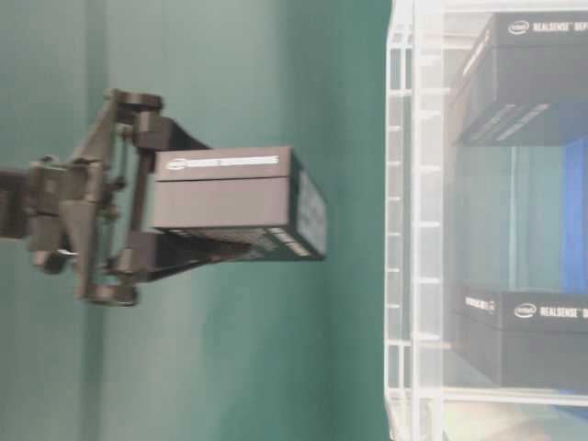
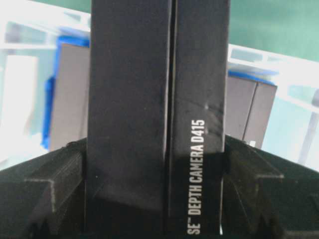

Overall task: Take the box out of the case with the right arm.
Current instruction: 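Lift the middle black box up and out of the case with the right gripper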

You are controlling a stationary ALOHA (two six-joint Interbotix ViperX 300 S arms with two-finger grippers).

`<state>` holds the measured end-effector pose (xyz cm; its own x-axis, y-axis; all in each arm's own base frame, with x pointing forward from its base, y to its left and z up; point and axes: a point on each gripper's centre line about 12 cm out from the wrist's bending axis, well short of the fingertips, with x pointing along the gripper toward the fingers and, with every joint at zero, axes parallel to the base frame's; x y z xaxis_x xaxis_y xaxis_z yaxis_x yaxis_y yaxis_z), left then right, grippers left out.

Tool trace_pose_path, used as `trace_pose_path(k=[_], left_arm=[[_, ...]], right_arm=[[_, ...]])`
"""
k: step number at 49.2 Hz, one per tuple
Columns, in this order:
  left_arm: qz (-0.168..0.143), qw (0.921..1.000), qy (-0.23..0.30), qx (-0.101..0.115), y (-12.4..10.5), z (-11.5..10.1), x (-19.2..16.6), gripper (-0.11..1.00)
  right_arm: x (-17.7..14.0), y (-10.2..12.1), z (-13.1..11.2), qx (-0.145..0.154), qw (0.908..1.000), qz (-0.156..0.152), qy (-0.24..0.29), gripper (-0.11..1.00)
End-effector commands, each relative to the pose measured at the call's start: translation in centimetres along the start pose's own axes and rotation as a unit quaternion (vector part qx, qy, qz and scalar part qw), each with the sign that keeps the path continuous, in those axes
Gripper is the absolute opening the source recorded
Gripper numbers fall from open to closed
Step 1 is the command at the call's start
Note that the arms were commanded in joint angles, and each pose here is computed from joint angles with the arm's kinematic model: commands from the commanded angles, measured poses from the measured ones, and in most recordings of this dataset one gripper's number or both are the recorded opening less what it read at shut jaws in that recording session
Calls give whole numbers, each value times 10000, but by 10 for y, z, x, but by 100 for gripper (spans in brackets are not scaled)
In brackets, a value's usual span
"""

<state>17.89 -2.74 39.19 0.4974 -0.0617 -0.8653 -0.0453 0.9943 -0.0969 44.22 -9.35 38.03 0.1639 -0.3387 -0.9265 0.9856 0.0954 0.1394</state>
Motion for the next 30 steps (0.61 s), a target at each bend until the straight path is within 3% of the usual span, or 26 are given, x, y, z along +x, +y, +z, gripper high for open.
trace_pose_path(k=[1,30], left_arm=[[-45,9999,-140,17,-2,4,-8,0],[-45,9999,-140,17,-2,4,-8,0]], right_arm=[[-42,-9,8,123,9989,404,-187,67],[-47,-9,2,79,9990,378,-206,67]])
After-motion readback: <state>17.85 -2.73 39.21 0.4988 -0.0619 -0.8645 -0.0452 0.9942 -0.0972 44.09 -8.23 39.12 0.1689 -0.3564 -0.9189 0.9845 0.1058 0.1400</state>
